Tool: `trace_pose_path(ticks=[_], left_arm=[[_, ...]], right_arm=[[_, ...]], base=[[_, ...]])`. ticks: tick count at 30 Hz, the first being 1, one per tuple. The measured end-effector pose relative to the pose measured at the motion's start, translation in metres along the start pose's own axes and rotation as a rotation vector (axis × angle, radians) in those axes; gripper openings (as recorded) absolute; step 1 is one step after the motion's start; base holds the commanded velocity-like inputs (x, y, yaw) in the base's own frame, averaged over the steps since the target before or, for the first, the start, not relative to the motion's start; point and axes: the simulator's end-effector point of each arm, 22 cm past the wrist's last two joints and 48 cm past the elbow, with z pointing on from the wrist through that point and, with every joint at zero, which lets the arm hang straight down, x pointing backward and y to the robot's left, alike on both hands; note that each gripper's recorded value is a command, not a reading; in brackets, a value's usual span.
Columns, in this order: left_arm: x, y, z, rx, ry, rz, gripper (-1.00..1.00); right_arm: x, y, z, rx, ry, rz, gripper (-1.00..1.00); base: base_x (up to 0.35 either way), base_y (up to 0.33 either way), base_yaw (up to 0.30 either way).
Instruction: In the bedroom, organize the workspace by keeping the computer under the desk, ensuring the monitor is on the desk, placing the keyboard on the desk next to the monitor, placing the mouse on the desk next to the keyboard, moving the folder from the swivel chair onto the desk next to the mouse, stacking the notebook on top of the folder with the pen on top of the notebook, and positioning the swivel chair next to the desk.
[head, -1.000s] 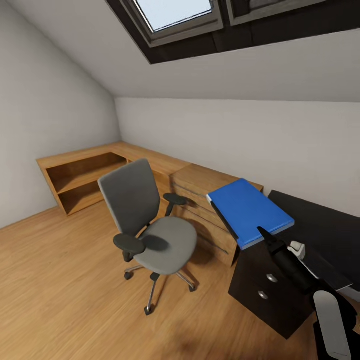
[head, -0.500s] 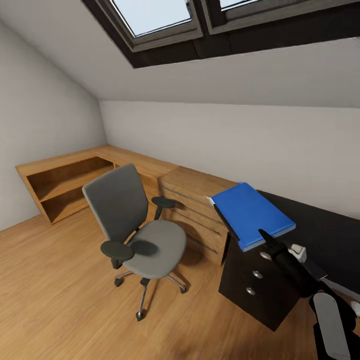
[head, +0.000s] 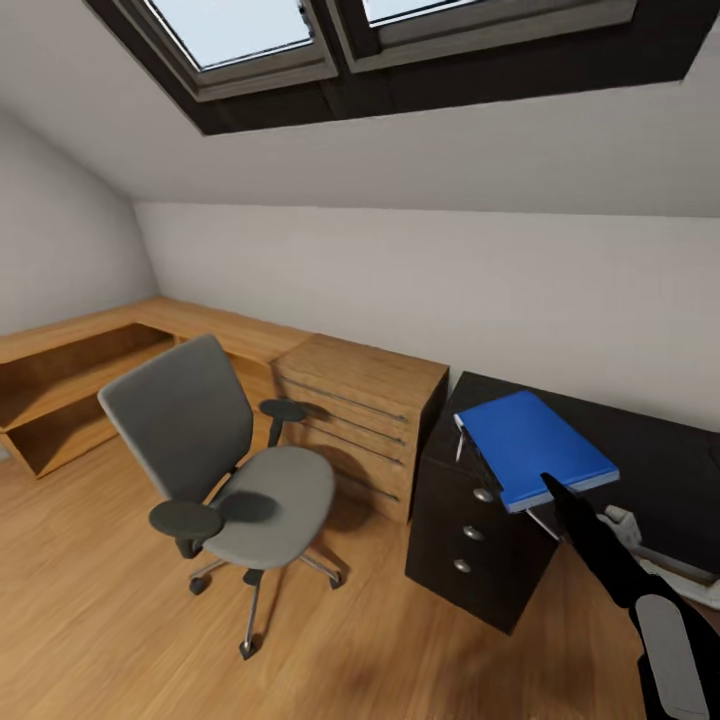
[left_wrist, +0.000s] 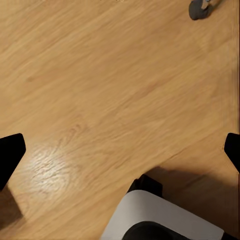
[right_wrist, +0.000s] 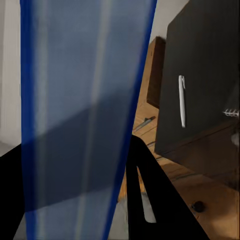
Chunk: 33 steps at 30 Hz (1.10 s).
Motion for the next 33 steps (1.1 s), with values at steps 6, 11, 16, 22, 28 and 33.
trace_pose_path(ticks=[6,11,16,22,28,33], left_arm=[[0.001,-0.001,0.000,0.001,0.001,-0.001,1.00],[0.005,0.001,-0.001,-0.003,0.010,0.002,1.00],[0.008,-0.001,-0.001,-0.001,0.015,0.001,1.00],[0.012,-0.007,-0.003,0.005,0.021,-0.004,1.00],[0.017,-0.007,-0.003,0.003,0.030,-0.002,1.00],[0.017,-0.007,-0.004,0.002,0.031,-0.001,1.00]], right_arm=[[-0.003,-0.004,0.000,0.011,-0.010,-0.002,-1.00],[-0.003,-0.028,0.000,0.057,-0.021,-0.002,-1.00],[-0.013,-0.036,-0.001,0.069,-0.037,-0.015,-1.00],[-0.021,-0.045,-0.003,0.086,-0.059,-0.021,-1.00],[-0.021,-0.048,-0.003,0.091,-0.061,-0.020,-1.00],[-0.022,-0.049,-0.003,0.094,-0.067,-0.020,-1.00]], base=[[0.000,0.000,-0.298],[0.000,0.000,-0.298],[0.000,0.000,-0.298],[0.000,0.000,-0.298],[0.000,0.000,-0.298],[0.000,0.000,-0.298]])
